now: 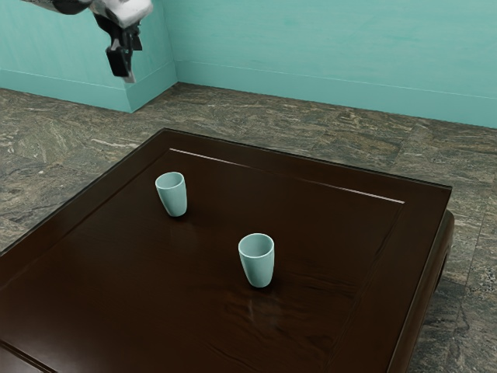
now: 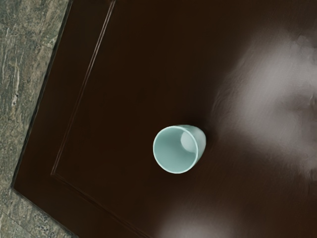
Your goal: Place the left cup onto the right cup
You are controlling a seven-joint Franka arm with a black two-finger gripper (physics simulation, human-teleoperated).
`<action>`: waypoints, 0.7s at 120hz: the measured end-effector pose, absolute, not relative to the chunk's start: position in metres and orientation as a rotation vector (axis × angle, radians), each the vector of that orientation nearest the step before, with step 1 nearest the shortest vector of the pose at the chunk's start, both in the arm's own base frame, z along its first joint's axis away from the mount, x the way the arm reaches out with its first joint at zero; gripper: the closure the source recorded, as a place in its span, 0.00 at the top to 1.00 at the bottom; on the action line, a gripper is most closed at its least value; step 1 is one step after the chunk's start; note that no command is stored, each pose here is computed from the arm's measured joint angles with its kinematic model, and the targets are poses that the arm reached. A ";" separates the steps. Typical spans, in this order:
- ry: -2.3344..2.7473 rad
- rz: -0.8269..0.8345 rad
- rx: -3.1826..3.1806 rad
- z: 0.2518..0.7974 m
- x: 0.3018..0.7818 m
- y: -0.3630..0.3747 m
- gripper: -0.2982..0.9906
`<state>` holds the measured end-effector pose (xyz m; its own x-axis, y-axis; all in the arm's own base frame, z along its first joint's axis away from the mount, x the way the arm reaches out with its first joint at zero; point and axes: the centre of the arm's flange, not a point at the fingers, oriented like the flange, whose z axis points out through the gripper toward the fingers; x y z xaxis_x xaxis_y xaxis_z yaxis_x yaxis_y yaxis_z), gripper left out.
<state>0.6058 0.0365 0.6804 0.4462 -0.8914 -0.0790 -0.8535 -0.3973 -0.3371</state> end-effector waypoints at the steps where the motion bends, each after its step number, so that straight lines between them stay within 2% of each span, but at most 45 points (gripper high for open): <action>1: 1.489 -0.155 -2.386 0.677 0.607 0.039 0.77; 17: 1.444 -0.085 -2.543 0.621 0.618 0.084 0.77; 39: 1.467 -0.016 -2.599 0.548 0.651 0.097 0.77; 84: 1.528 0.059 -2.644 0.445 0.683 0.104 0.77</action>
